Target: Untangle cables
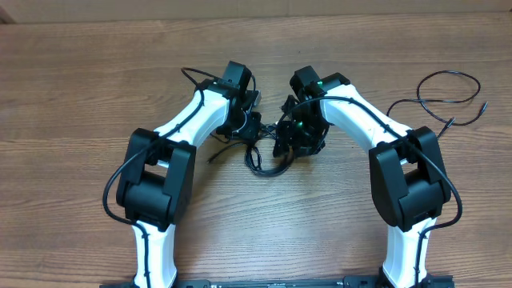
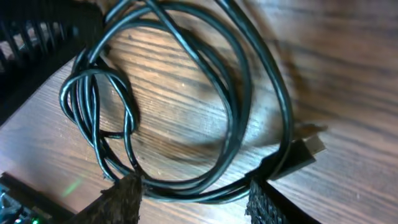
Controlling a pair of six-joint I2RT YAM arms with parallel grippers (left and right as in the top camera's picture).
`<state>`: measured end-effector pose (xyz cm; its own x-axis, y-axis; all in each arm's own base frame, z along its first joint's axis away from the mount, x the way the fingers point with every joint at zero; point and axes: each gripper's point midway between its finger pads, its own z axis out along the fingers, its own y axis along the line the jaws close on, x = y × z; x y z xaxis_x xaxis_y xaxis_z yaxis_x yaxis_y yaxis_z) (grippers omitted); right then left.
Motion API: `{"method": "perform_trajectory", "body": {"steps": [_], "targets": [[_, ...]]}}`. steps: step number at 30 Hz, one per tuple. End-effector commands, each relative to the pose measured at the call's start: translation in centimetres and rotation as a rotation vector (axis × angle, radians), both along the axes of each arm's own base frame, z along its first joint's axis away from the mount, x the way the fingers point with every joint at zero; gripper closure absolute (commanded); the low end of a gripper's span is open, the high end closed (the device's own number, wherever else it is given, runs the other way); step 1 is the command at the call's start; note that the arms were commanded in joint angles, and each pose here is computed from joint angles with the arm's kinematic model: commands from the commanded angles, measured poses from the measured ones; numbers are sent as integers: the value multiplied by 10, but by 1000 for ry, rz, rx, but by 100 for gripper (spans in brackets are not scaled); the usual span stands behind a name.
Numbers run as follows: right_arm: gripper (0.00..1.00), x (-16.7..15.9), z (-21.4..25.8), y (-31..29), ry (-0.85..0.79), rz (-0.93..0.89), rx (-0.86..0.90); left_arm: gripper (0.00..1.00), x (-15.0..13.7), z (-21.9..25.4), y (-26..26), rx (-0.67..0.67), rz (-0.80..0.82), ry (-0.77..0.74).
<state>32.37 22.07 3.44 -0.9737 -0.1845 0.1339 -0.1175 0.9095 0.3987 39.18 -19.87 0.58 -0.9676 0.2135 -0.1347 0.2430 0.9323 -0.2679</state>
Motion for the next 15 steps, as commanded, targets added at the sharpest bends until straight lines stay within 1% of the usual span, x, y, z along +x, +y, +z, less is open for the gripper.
{"method": "perform_trajectory", "body": {"steps": [1,2,3,6,8,9,13,15], "targets": [[47,8,6,12,-70,49,22,83,8,-7,1,7,19,-11],[47,10,5,14,-82,53,27,90,10,-8,0,6,20,-15],[47,11,6,16,-92,57,32,95,11,-9,0,4,20,-21],[50,16,6,22,-139,103,49,96,19,-9,6,7,38,-40],[55,27,7,28,-211,152,76,96,29,-6,15,-11,55,-59],[60,33,8,33,-262,197,95,96,34,-3,17,-60,14,-72],[64,46,11,39,-336,235,121,96,31,12,8,-253,-167,-101],[66,49,13,42,-355,236,128,96,31,17,10,-310,-216,-120]]}}
